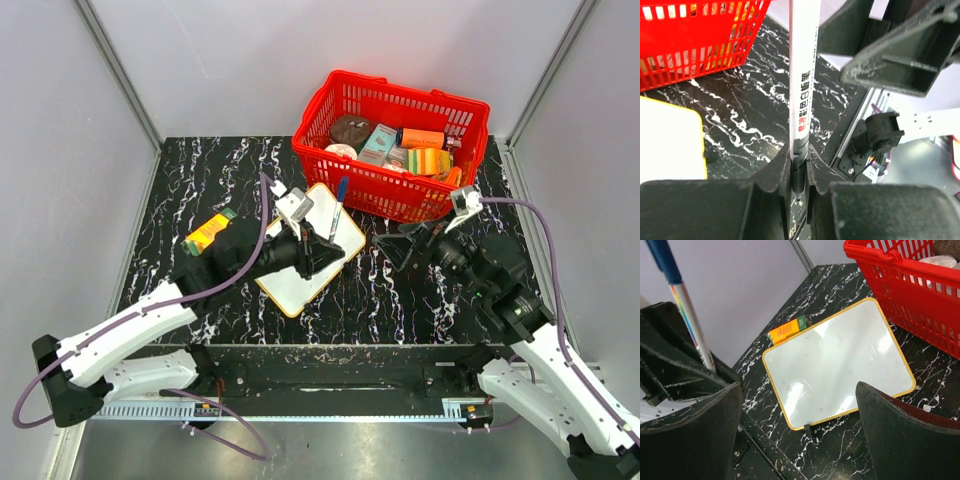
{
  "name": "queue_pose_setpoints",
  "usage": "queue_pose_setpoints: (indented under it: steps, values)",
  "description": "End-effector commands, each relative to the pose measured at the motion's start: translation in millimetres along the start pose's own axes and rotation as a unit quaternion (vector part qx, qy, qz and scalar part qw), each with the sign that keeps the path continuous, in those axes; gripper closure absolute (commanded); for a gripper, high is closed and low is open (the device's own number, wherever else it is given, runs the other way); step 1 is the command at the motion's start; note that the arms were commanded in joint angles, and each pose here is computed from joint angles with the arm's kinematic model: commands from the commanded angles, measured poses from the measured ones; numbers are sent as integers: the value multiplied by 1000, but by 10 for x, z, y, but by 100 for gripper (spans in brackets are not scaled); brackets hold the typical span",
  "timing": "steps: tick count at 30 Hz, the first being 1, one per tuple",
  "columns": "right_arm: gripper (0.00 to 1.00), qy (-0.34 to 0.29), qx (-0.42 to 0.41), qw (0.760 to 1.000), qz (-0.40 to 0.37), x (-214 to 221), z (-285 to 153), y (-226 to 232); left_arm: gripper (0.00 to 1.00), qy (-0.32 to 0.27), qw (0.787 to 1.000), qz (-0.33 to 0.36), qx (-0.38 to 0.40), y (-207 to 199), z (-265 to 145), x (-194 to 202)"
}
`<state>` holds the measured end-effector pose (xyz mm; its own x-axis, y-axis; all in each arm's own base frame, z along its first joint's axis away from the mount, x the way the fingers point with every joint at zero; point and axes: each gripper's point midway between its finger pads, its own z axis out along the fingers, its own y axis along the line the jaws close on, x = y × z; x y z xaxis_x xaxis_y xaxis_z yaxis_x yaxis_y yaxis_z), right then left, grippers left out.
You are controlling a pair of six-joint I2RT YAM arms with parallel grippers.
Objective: Write a sentence on the whiteboard
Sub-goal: Pass from the left arm to the right
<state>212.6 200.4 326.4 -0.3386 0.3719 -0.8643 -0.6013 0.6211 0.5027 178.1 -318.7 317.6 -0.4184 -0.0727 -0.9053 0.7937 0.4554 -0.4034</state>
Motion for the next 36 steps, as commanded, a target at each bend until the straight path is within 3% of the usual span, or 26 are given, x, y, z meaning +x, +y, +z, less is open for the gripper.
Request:
queue_pose_setpoints:
  steps: [1, 9, 15, 18, 20, 26, 28, 31, 36]
  values:
    - [0, 15, -13, 999, -31, -122, 38, 116, 100, 33, 998, 47, -3, -17, -236, 17]
    - [0, 49, -148, 986, -54, -95, 28, 595, 100, 61, 991, 70, 100, -353, -361, 135]
    - [3, 49, -294, 954, -9, -132, -106, 1095, 100, 65, 971, 80, 214, -714, -386, 143]
    - [18, 55, -392, 918, 0, -165, -242, 1374, 100, 66, 966, 80, 236, -784, -360, 122]
    - [24, 75, -408, 910, 26, -118, -217, 1393, 100, 68, 964, 79, 243, -803, -328, 115]
    - [29, 93, -425, 900, 21, -52, -233, 1406, 100, 68, 959, 79, 264, -870, -266, 71]
    - [34, 104, -425, 899, 16, -1, -253, 1389, 100, 69, 958, 79, 267, -879, -252, 63]
    - [50, 117, -417, 902, 6, 69, -276, 1351, 100, 71, 957, 79, 271, -895, -242, 54]
    - [52, 125, -414, 902, 8, 106, -317, 1341, 100, 92, 952, 74, 282, -903, -216, 123]
